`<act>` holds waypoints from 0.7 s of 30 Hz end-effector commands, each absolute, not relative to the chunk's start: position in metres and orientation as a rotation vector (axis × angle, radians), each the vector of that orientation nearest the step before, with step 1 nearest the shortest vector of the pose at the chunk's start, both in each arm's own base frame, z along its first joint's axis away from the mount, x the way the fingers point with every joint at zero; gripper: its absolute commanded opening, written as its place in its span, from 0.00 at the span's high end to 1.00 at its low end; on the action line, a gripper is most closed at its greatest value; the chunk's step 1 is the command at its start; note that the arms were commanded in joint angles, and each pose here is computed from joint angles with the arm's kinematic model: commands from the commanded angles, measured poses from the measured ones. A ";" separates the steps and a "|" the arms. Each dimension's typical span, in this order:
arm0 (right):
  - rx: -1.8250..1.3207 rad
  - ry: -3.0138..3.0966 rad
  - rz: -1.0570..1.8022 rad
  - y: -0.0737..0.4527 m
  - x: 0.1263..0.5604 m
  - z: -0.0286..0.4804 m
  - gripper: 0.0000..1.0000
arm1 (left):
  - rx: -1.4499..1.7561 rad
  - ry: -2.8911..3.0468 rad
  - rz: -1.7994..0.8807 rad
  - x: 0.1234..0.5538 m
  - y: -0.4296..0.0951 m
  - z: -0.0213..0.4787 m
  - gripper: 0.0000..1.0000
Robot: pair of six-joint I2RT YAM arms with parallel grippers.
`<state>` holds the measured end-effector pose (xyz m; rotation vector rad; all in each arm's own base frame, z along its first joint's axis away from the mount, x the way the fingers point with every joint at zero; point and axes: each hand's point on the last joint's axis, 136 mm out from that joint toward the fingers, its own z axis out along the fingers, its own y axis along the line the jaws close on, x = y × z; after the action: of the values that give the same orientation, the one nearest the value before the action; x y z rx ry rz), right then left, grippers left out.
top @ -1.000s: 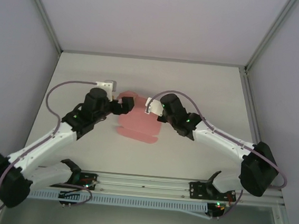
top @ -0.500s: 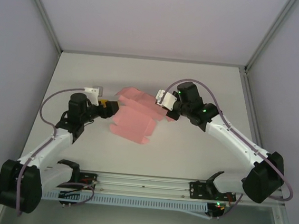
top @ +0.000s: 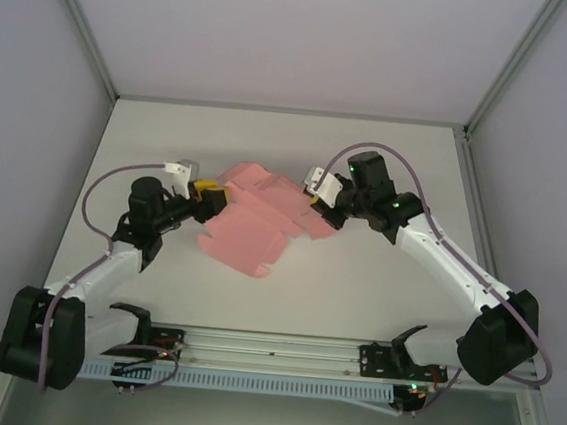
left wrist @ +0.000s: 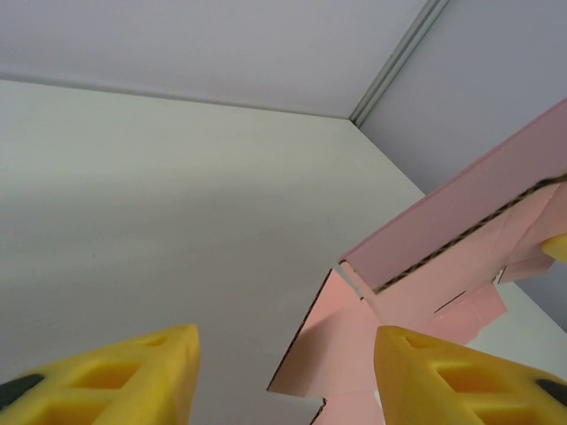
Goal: Assemble paper box
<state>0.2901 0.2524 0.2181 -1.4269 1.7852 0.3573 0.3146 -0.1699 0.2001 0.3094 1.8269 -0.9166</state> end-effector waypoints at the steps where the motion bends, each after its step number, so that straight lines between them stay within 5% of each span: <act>1: -1.398 1.754 0.424 0.260 0.291 0.237 1.00 | 0.357 1.770 -0.912 0.317 -0.171 0.207 0.55; 4: -1.402 1.762 0.428 0.259 0.291 0.234 1.00 | 0.372 1.767 -0.939 0.317 -0.175 0.207 0.69; 8: -1.370 1.787 0.415 0.257 0.296 0.233 1.00 | 0.419 1.756 -0.975 0.312 -0.181 0.205 1.00; 21: -1.250 1.930 0.474 0.260 0.310 0.219 1.00 | 0.547 1.782 -0.658 0.284 -0.197 0.198 1.00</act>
<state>0.3020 0.2557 0.2068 -1.3149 1.9230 0.4459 0.2830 -0.1975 0.1989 0.5085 1.7696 -0.8178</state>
